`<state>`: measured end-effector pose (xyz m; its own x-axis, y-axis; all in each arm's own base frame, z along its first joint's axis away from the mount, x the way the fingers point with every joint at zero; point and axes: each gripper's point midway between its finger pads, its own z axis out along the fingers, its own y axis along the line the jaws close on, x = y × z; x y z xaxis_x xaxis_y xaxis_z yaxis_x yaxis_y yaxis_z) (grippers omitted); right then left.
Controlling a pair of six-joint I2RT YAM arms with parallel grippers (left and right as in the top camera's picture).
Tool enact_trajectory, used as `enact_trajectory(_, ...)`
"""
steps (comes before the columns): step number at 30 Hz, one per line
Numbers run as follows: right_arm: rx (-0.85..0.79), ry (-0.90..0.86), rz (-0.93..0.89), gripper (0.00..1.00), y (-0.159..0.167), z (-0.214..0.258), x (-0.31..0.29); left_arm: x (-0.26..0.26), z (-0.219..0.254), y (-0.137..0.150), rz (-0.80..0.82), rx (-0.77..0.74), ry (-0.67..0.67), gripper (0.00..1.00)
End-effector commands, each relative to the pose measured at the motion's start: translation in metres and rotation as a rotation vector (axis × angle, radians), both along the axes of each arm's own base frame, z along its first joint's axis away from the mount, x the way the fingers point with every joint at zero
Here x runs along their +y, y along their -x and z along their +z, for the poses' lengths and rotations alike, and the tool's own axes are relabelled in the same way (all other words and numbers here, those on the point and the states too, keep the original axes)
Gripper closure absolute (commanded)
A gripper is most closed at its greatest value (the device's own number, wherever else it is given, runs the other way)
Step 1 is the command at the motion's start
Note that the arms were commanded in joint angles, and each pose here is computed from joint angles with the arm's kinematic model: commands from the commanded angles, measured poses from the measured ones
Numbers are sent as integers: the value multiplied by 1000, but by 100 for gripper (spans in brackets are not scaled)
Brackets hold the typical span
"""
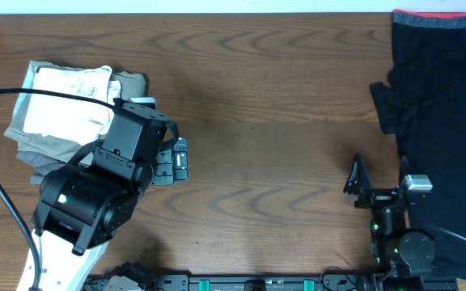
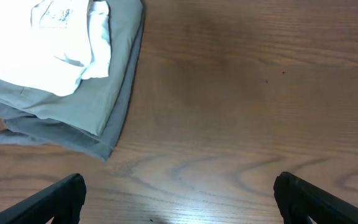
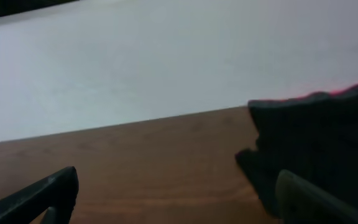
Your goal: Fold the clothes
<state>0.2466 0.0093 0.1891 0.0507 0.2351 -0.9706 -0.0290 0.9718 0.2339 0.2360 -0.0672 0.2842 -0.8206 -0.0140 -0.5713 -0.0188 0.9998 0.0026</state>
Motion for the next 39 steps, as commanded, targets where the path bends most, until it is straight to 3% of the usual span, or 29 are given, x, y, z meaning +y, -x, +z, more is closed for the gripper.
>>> enact_trajectory(1,13,-39,-5,1,0,-4,-2,1,3,-1,10,-11,-7,2)
enact_trajectory(6,126,-31,-7,1,0,-31,-2,1,3,-1,10,-11,-7,2)
enact_trajectory(31,131,-30,-8,1,0,-32,-2,4,2,1,5,-3,-25,2)
enact_trajectory(35,131,-30,-8,1,0,-32,-2,11,7,0,30,-37,-11,2)
enact_trajectory(39,131,-30,-8,1,0,-32,-2,19,22,-16,90,-180,90,2)
